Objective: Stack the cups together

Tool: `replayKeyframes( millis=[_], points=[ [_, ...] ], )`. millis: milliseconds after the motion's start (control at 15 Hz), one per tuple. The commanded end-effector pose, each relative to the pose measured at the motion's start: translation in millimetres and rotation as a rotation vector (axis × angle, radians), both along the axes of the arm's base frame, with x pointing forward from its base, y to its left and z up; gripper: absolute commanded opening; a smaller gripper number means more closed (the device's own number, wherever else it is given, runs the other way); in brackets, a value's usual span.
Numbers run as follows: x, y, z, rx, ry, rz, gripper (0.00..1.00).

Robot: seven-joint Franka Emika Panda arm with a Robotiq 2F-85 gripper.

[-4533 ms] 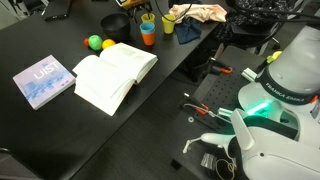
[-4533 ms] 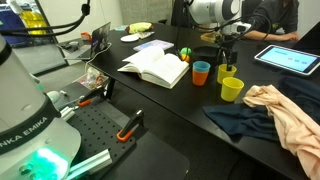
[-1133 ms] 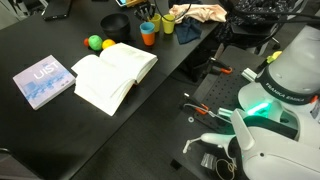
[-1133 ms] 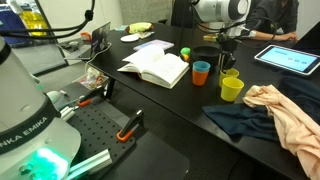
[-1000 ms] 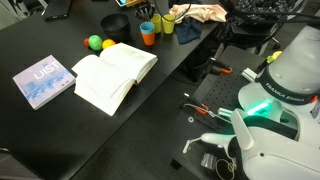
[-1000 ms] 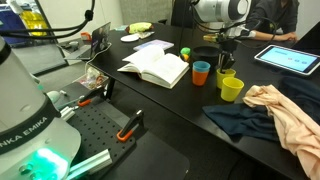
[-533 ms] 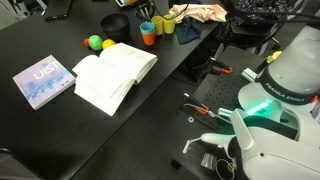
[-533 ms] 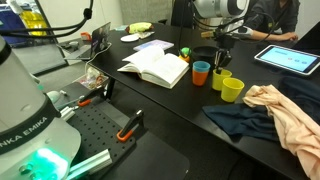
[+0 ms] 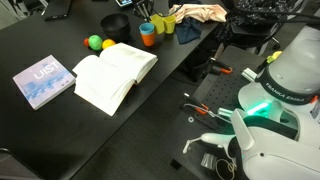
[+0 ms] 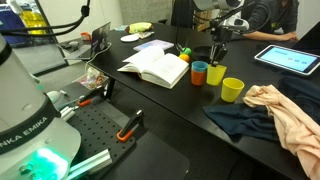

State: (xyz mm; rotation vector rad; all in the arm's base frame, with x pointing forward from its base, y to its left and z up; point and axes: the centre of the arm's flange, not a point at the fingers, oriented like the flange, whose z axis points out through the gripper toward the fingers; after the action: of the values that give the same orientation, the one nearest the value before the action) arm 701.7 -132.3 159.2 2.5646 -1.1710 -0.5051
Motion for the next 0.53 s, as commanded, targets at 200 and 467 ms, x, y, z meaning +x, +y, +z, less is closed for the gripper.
replayKeyframes(
  millis=[200, 467],
  points=[
    [5, 16, 28, -0.048, 0.112, 0.011, 0.09],
    [10, 33, 47, -0.080, 0.153, 0.057, 0.07]
  ],
)
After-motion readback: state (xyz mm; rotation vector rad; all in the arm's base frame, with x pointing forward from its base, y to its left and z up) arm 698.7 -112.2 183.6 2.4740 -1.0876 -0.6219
